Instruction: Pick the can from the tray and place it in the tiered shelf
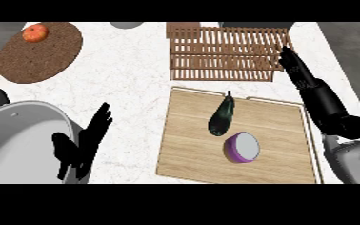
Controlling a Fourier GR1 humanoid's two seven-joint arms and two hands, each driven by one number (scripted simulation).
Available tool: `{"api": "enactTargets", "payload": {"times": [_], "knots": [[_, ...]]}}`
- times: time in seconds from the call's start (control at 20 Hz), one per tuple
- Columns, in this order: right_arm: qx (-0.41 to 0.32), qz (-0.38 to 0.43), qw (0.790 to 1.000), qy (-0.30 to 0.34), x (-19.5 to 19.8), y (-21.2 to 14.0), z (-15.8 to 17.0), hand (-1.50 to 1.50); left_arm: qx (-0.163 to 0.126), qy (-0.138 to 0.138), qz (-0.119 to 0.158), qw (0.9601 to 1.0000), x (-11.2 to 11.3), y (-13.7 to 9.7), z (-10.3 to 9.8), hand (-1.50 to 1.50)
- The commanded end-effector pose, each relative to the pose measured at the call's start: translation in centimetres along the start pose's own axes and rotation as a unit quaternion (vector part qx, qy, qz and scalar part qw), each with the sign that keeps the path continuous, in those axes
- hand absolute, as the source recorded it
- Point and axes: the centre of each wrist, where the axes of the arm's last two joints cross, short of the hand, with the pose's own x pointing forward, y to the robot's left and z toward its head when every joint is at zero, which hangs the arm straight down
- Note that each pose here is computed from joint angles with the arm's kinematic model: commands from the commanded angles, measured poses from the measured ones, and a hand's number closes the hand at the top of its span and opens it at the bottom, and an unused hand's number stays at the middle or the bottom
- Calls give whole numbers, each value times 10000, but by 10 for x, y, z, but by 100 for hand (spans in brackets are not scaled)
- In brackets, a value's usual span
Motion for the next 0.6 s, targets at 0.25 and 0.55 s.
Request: {"api": "enactTargets", "payload": {"times": [0.25,0.55], "knots": [[-2225,615,9727,252,10,-85,68,150,1266,694,13,9895,22,60,-7,0],[-2786,395,9336,2219,-27,-77,154,-150,898,893,151,9918,23,69,-9,0]]}}
